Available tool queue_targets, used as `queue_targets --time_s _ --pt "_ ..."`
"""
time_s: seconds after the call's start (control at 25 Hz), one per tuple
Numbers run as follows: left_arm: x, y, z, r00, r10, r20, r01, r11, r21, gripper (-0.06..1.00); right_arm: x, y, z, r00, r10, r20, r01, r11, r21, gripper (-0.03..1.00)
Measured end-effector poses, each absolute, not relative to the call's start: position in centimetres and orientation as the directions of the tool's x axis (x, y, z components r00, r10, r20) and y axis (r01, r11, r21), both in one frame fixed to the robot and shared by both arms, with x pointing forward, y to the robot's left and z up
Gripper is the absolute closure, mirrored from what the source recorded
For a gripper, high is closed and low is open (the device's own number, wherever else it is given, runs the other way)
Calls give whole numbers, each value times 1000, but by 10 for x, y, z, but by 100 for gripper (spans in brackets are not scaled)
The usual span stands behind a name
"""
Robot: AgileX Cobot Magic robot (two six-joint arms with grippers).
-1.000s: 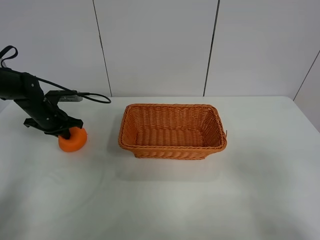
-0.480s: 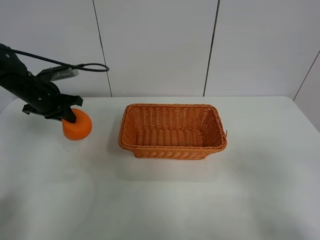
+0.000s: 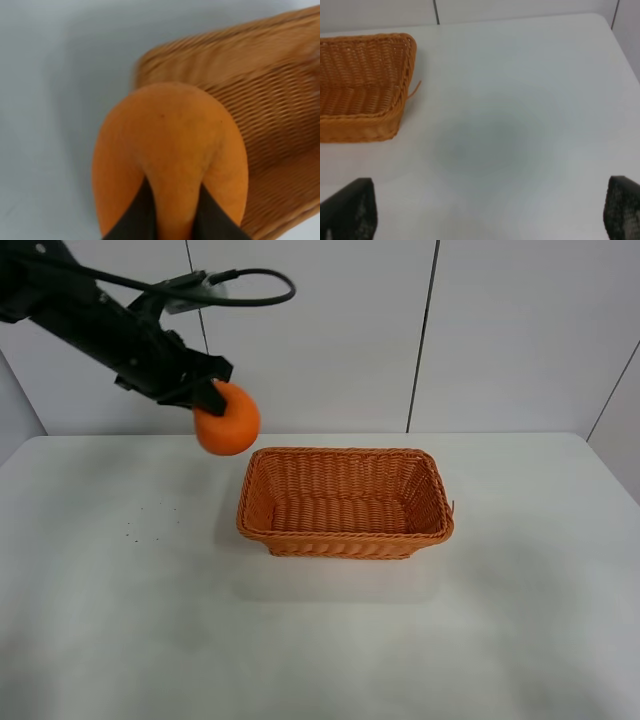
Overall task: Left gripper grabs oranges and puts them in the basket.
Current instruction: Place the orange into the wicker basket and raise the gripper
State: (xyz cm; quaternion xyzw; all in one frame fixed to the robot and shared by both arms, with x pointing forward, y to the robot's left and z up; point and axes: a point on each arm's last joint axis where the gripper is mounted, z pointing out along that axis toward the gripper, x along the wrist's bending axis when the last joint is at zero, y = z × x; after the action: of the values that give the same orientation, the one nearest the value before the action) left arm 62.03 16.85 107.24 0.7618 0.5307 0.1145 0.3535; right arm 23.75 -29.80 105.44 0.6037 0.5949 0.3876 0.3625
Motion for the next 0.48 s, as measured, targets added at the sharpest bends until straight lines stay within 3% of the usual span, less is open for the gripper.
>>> queue_targets --time_s 0.16,0.48 --pt "631 120 1070 479 848 -228 717 -228 659 76 237 -298 1054 -8 999 37 437 -29 899 27" --pt "639 31 1025 591 776 -221 705 -364 609 76 237 -298 1054 -8 999 37 437 -29 899 27"
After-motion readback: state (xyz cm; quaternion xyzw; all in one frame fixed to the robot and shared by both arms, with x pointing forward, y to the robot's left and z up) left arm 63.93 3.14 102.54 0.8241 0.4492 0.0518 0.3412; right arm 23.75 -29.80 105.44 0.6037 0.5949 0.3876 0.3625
